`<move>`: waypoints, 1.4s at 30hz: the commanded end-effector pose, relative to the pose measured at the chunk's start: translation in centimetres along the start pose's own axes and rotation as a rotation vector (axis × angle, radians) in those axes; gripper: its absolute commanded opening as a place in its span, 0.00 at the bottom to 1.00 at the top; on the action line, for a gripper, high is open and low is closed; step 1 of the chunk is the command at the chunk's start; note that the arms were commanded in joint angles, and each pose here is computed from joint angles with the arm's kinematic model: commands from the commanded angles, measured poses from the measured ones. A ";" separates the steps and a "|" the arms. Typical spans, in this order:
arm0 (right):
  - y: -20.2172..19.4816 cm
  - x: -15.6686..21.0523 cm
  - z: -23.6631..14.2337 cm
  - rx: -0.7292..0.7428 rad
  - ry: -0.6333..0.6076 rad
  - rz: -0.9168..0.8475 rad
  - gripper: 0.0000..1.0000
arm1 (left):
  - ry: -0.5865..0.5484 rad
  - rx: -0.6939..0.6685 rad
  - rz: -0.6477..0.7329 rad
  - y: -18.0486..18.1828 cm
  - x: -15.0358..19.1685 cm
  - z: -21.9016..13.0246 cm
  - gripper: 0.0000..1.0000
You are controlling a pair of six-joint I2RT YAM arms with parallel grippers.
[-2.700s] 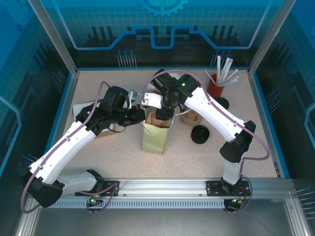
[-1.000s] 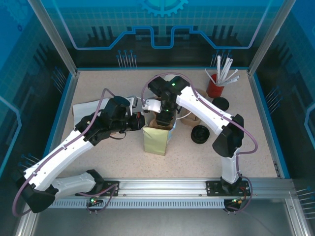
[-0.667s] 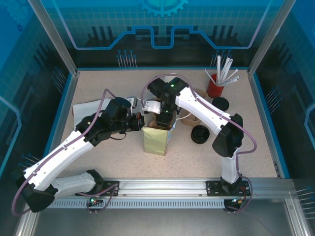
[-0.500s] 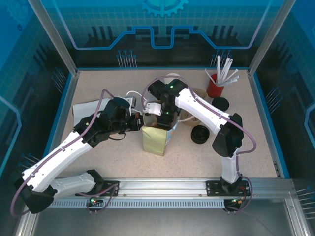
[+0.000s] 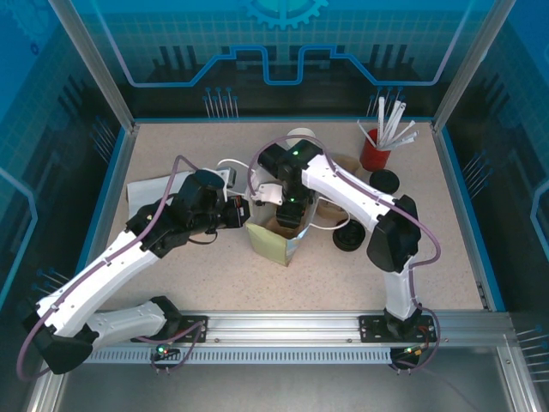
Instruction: Pack the takeout coffee
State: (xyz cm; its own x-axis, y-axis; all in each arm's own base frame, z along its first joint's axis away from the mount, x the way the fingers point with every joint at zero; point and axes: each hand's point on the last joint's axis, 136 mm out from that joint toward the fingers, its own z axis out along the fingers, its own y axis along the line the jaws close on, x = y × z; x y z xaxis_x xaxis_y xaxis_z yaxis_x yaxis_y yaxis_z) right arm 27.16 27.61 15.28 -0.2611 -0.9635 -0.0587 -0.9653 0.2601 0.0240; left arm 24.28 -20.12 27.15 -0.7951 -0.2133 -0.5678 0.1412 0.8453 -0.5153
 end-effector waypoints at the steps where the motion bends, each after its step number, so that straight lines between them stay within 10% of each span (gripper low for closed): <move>1: -0.3 1.1 0.5 -0.016 0.067 0.037 0.43 | -0.065 0.061 0.006 -2.2 -2.3 -1.4 0.09; 27: 0.5 1.2 6.7 -0.053 0.189 -0.008 0.48 | -0.079 -0.025 -0.010 -1.0 -2.9 -2.5 0.12; 42: 0.0 -2.7 -1.7 -0.026 -0.083 0.043 0.74 | -0.077 -0.033 -0.010 -0.7 -2.6 -2.8 0.13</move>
State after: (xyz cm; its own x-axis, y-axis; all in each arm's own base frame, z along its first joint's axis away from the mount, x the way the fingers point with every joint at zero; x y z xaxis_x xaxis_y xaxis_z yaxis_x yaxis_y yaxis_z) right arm 28.50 30.49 14.41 -0.2883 -0.9524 -0.0994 -0.9575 0.2853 0.0432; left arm 24.89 -19.34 29.62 -0.7688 -0.2608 -0.5840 0.0982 0.8541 -0.5107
